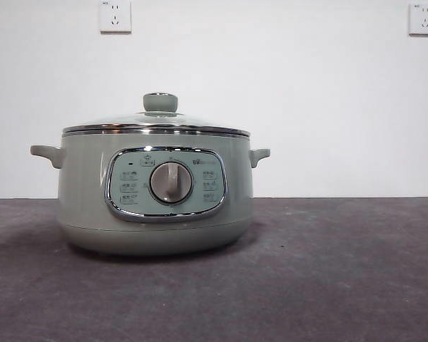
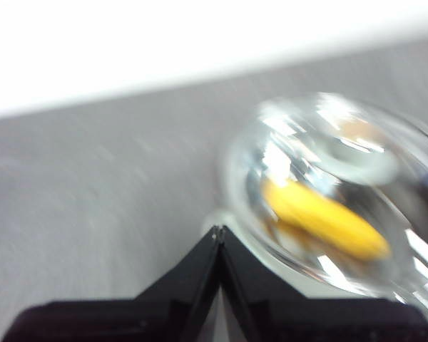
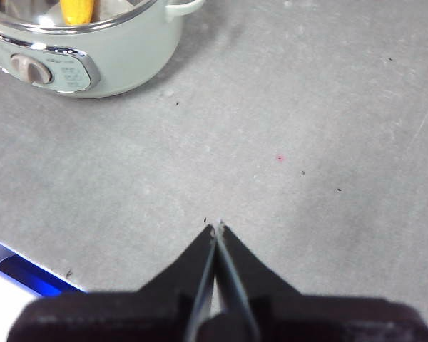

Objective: Pick up the corn,open the lid,put the corn in the pot,close the lid

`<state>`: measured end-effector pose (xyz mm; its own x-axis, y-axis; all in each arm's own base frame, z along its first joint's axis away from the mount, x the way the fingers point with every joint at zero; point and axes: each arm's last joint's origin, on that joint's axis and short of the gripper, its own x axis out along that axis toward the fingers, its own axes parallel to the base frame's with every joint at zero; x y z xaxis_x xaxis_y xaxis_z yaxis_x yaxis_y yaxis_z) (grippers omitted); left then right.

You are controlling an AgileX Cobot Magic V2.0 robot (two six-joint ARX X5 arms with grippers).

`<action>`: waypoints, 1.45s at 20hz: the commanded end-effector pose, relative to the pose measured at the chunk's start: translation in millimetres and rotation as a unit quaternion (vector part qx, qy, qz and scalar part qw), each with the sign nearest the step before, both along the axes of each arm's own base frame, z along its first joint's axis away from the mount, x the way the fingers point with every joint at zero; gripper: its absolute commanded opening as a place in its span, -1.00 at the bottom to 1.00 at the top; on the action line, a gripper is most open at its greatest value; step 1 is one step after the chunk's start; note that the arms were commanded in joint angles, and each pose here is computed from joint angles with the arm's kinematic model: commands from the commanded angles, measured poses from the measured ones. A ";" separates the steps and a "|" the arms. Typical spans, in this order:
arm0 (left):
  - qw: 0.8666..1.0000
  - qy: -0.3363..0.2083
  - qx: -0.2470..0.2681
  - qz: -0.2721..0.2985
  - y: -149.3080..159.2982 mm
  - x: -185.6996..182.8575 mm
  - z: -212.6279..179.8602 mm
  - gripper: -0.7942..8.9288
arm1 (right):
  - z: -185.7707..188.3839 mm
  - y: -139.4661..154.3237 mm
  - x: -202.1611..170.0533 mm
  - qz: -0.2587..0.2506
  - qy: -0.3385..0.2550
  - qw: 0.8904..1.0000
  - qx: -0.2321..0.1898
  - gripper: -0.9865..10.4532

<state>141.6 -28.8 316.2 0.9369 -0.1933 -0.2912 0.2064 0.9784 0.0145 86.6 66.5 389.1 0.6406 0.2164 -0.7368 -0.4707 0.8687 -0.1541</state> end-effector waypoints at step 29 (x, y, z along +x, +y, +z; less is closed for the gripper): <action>0.994 -0.041 0.002 0.103 29.4 -42.6 -170.2 -0.84 | -2.0 0.7 0.9 -0.004 0.001 1.000 0.001 -0.83</action>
